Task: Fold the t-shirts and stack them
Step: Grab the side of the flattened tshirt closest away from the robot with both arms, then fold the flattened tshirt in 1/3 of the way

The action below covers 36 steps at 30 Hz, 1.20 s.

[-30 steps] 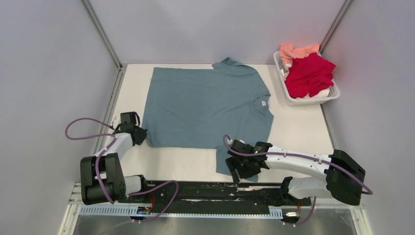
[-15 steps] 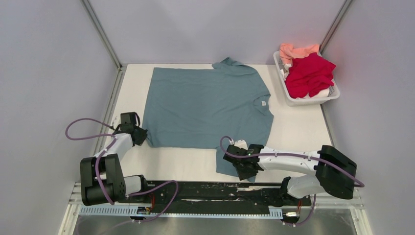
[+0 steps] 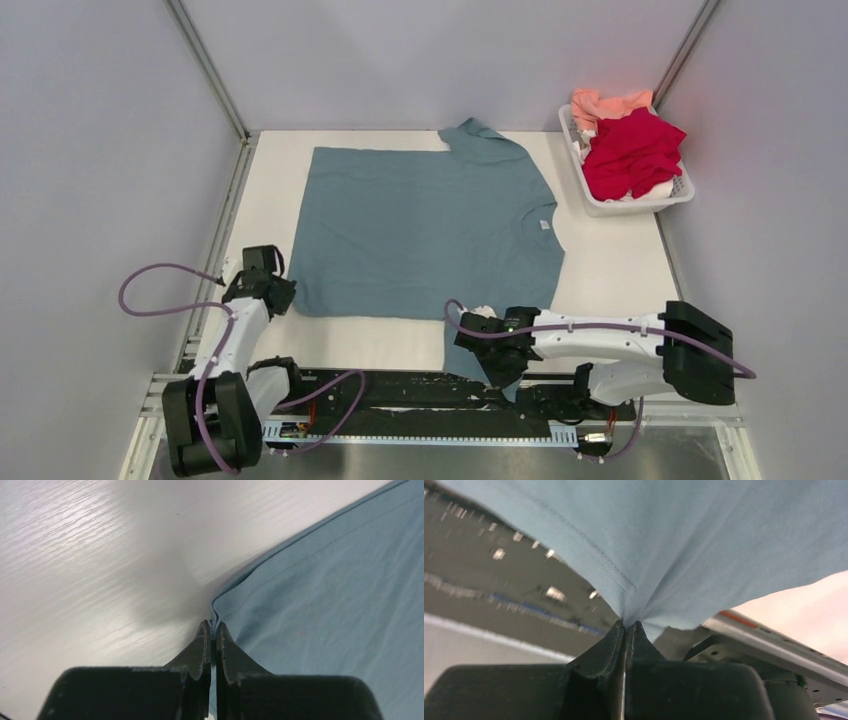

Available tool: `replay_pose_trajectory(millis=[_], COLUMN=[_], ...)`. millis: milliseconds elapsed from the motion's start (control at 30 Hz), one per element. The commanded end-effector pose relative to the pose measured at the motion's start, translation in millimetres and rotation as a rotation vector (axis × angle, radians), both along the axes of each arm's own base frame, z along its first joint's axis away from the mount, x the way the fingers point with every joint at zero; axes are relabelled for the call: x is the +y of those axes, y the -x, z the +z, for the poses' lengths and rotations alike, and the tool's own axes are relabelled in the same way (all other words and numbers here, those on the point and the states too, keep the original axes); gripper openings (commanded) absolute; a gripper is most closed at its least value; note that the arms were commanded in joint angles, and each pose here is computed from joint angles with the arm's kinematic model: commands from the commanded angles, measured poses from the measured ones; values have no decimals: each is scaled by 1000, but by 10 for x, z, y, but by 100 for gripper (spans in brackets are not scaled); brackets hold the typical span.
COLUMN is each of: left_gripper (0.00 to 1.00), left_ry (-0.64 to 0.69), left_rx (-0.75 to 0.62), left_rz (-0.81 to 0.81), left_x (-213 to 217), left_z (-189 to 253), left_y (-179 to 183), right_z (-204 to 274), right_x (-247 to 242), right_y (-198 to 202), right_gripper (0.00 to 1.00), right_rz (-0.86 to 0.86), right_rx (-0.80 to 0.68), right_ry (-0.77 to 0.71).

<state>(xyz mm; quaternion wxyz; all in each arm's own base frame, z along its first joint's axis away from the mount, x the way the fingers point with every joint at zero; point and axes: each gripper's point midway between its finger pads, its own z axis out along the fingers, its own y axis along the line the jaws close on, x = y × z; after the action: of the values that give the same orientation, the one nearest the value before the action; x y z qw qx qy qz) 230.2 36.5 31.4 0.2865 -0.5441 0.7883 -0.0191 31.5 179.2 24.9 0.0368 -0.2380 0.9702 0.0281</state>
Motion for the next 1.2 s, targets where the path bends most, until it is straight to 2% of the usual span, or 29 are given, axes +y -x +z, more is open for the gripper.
replay_pose_trajectory(millis=[0,167,300,400,567,767,867,1167], left_gripper=[0,0,0,0,0,0,0,0], left_ry=[-41,-57,-71,-76,-6,16,11,18], left_rx=[22,-29,-115,-120,-173,-183,-180,-162], left_rz=[75,77,55,67,25,49,61,52], left_x=[95,107,112,138,24,47,87,131], left_z=[21,147,336,413,500,569,587,594], left_y=[232,278,154,96,-185,-478,-595,-990], right_z=[362,543,603,757,1091,1416,1598,1693], right_x=[143,85,73,66,-11,-38,-145,-338], right_y=[335,174,-81,-447,-1226,-2004,-2325,-2970], right_gripper=[0,0,0,0,0,0,0,0], right_rz=[96,45,-33,-119,-279,-389,-443,-430], right_rx=[155,51,-43,-180,-419,-636,-756,-856], right_ry=[-143,-165,-172,-194,-242,-305,-281,-222])
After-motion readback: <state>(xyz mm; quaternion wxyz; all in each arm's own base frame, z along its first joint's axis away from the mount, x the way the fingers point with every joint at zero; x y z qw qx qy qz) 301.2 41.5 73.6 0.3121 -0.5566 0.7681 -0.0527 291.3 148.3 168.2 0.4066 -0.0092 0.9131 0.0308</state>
